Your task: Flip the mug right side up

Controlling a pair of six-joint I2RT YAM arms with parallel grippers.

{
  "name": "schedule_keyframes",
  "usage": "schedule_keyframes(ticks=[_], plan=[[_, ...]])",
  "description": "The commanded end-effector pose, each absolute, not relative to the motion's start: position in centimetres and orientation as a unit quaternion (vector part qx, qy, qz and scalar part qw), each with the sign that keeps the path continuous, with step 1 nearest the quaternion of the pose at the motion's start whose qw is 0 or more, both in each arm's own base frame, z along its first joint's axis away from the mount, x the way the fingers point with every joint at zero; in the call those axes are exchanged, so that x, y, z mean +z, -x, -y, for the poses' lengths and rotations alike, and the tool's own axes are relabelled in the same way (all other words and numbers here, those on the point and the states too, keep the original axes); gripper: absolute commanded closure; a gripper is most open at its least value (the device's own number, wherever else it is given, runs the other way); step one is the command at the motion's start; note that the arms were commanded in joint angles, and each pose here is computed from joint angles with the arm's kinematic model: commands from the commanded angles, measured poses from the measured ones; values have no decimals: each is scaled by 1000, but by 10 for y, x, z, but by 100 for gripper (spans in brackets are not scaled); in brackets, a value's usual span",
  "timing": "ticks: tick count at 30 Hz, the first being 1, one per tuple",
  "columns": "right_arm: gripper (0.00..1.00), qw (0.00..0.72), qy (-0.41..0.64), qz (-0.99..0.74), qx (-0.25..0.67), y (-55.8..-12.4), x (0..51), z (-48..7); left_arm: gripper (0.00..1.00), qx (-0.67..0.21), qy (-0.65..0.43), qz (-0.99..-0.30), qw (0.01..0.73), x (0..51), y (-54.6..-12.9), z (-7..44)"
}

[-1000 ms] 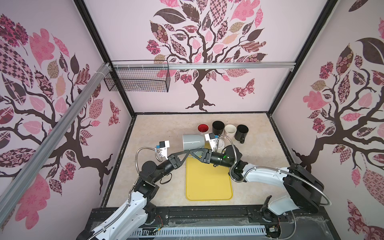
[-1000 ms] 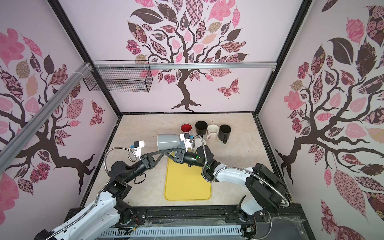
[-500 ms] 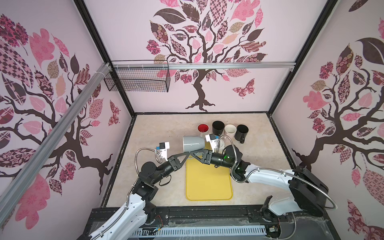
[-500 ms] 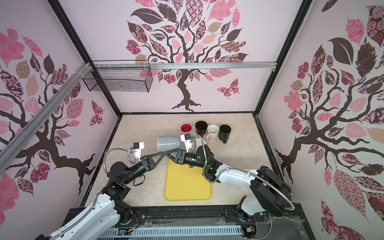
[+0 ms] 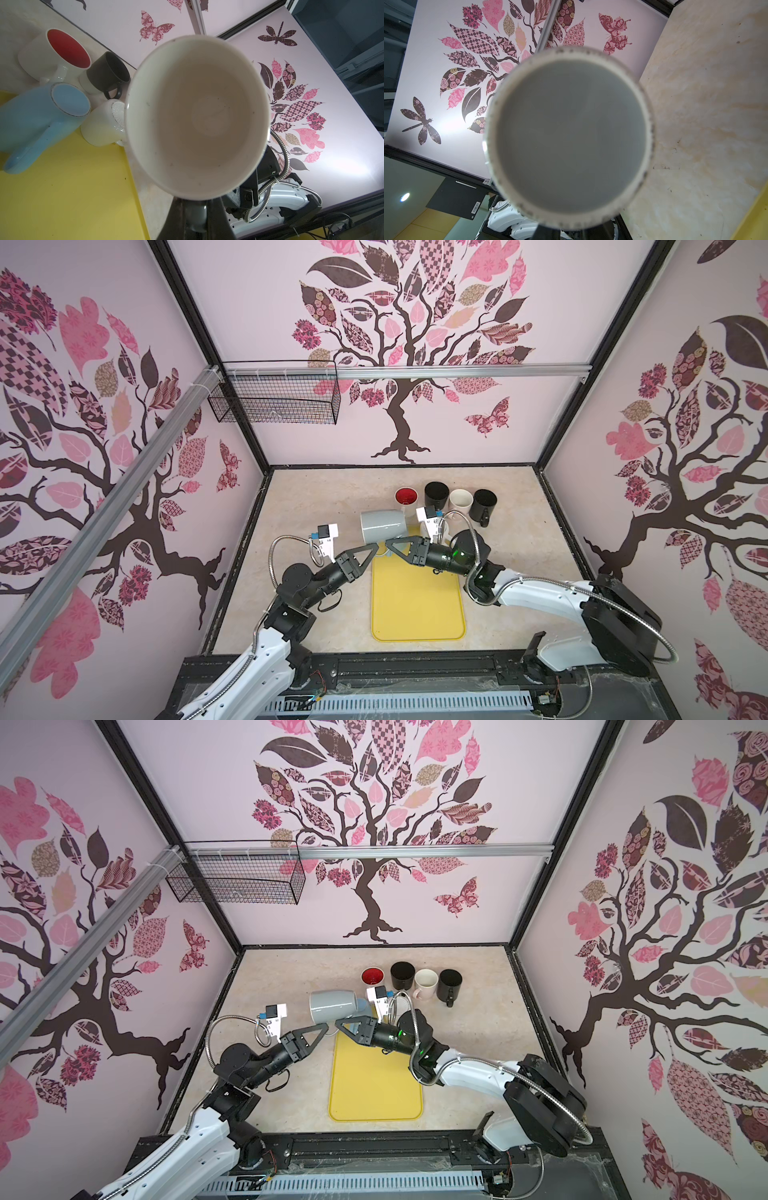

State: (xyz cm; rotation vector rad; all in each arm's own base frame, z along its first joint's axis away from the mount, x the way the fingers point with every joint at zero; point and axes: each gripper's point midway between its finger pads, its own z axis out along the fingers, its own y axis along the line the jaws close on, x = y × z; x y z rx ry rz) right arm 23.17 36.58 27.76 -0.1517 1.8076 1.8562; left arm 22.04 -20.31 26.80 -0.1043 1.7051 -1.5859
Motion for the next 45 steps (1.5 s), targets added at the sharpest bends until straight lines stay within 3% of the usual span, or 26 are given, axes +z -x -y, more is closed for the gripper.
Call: schedule_keyframes(ticks=[1, 4, 11, 18, 24, 26, 28, 32, 37, 40, 45], plan=[[100, 302, 76, -641, 701, -236, 297, -366, 73, -642, 22, -655, 397, 285, -215, 207], [100, 295, 75, -636, 709, -235, 298, -369, 65, -642, 22, -655, 398, 287, -216, 207], [100, 290, 78, -632, 714, -235, 301, -371, 69, -642, 20, -658, 393, 285, -217, 209], [100, 268, 74, -608, 744, -231, 307, -376, 81, -643, 23, -654, 398, 288, -219, 208], [100, 263, 87, -607, 745, -227, 311, -380, 83, -642, 24, -650, 407, 293, -220, 207], [100, 262, 89, -606, 745, -225, 311, -380, 87, -639, 27, -648, 413, 295, -221, 204], [100, 260, 91, -610, 743, -224, 309, -381, 100, -636, 26, -645, 422, 299, -221, 203], [100, 265, 91, -616, 737, -223, 304, -379, 100, -591, 13, -681, 431, 302, -225, 201], [56, 279, 84, -652, 700, -227, 294, -374, 100, -522, 13, -713, 467, 310, -232, 186], [36, 296, 78, -665, 681, -225, 290, -363, 100, -489, 10, -722, 489, 320, -234, 178], [25, 341, 71, -686, 639, -220, 283, -335, 100, -419, 16, -752, 508, 331, -244, 163]])
